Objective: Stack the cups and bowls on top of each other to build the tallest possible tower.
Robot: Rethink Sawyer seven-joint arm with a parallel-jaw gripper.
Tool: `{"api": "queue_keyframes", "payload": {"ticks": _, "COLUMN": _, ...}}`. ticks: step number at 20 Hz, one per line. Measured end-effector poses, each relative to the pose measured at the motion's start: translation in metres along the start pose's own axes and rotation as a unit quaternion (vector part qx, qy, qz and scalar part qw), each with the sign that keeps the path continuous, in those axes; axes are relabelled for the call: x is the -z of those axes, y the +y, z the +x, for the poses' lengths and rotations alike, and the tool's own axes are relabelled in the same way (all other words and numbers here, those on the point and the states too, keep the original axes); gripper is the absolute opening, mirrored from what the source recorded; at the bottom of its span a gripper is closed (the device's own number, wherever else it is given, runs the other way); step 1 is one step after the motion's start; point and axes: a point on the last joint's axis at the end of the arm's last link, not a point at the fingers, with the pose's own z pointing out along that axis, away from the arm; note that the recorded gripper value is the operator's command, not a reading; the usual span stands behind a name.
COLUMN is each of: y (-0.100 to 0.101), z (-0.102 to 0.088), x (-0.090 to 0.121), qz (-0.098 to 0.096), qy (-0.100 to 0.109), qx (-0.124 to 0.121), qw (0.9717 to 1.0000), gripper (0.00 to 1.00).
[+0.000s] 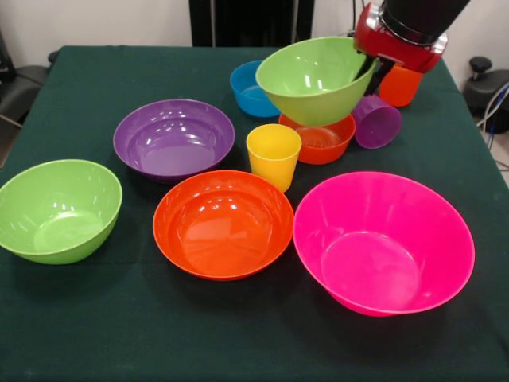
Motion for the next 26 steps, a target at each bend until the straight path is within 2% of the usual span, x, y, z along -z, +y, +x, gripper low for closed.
{"api": "queue_keyframes", "payload": {"ticks": 4, "y": -0.007, "z": -0.003, "x": -0.003, "qz": 0.001, "qy": 0.001, "qx": -0.004, "qw": 1.0000, "gripper": 0.00}}
{"api": "queue_keyframes", "payload": {"ticks": 11, "y": -0.019, "z": -0.014, "x": -0.013, "qz": -0.003, "qy": -0.016, "qx": -0.015, "qw": 0.9997, "gripper": 0.00}}
{"api": "queue_keyframes", "payload": {"ticks": 18, "y": -0.020, "z": -0.019, "x": -0.019, "qz": -0.005, "qy": -0.030, "qx": -0.016, "qw": 0.9994, "gripper": 0.00}}
{"api": "queue_keyframes", "payload": {"ticks": 26, "y": -0.018, "z": -0.017, "x": -0.034, "qz": 0.000, "qy": -0.025, "qx": -0.013, "qw": 0.9996, "gripper": 0.00}}
